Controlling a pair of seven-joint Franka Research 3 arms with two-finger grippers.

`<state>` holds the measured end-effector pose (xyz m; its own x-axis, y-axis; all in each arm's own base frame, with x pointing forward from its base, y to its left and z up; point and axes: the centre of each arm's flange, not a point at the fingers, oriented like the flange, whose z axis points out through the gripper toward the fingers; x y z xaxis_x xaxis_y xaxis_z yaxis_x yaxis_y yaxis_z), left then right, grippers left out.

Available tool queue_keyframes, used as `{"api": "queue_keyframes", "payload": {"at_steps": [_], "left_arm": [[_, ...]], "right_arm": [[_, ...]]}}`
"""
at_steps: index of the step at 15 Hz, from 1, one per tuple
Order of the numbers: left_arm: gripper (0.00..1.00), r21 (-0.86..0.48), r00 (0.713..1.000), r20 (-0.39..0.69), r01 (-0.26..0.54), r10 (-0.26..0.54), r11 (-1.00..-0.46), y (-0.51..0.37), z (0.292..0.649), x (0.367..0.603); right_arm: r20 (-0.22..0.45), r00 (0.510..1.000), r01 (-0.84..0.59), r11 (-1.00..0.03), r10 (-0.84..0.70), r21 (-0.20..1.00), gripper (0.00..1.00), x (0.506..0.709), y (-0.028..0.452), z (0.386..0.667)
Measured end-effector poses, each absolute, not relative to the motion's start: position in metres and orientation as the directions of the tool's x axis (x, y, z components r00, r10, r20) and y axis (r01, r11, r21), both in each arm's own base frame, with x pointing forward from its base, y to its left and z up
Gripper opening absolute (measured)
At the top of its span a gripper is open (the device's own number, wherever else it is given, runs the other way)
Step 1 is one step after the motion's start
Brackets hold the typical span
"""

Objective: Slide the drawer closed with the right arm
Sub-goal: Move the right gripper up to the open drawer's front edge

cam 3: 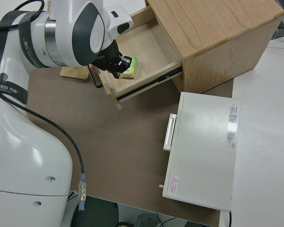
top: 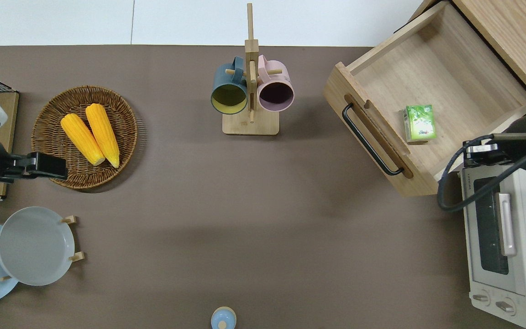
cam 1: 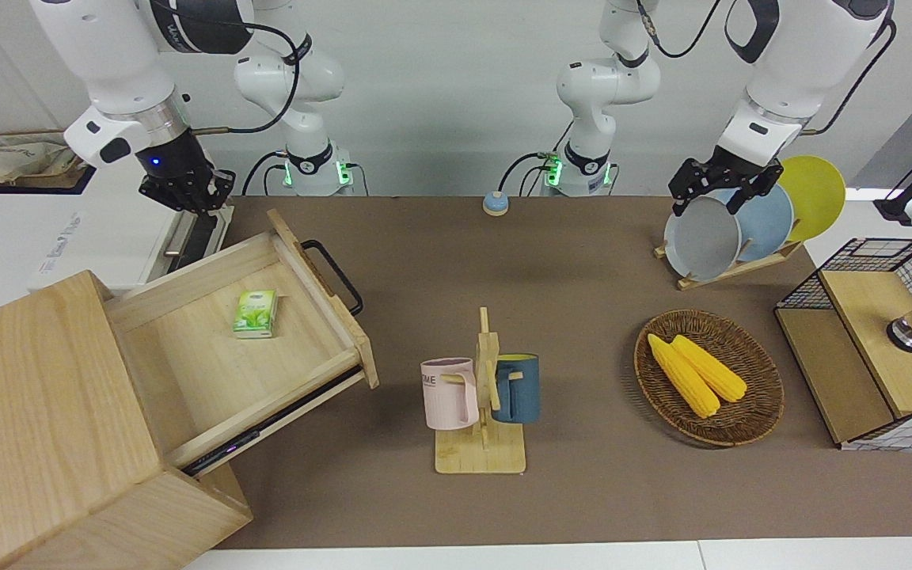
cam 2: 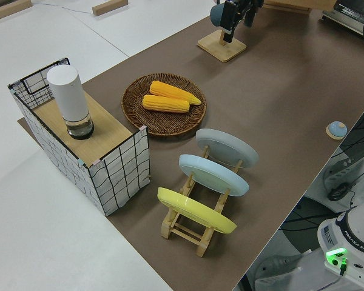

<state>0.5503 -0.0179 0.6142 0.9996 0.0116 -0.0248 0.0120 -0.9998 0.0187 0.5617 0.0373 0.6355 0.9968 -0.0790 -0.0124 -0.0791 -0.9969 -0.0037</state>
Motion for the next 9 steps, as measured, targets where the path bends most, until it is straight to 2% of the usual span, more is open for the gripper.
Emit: {"api": "queue_keyframes", "payload": {"at_steps": [9], "left_arm": [[1.00, 0.019, 1.000, -0.025, 0.012, 0.012, -1.000, -0.018, 0.614, 0.550]], "right_arm": [[0.001, 0.963, -0.270, -0.963, -0.270, -0.004, 0.01, 0.549, 0.121, 0.643]]}}
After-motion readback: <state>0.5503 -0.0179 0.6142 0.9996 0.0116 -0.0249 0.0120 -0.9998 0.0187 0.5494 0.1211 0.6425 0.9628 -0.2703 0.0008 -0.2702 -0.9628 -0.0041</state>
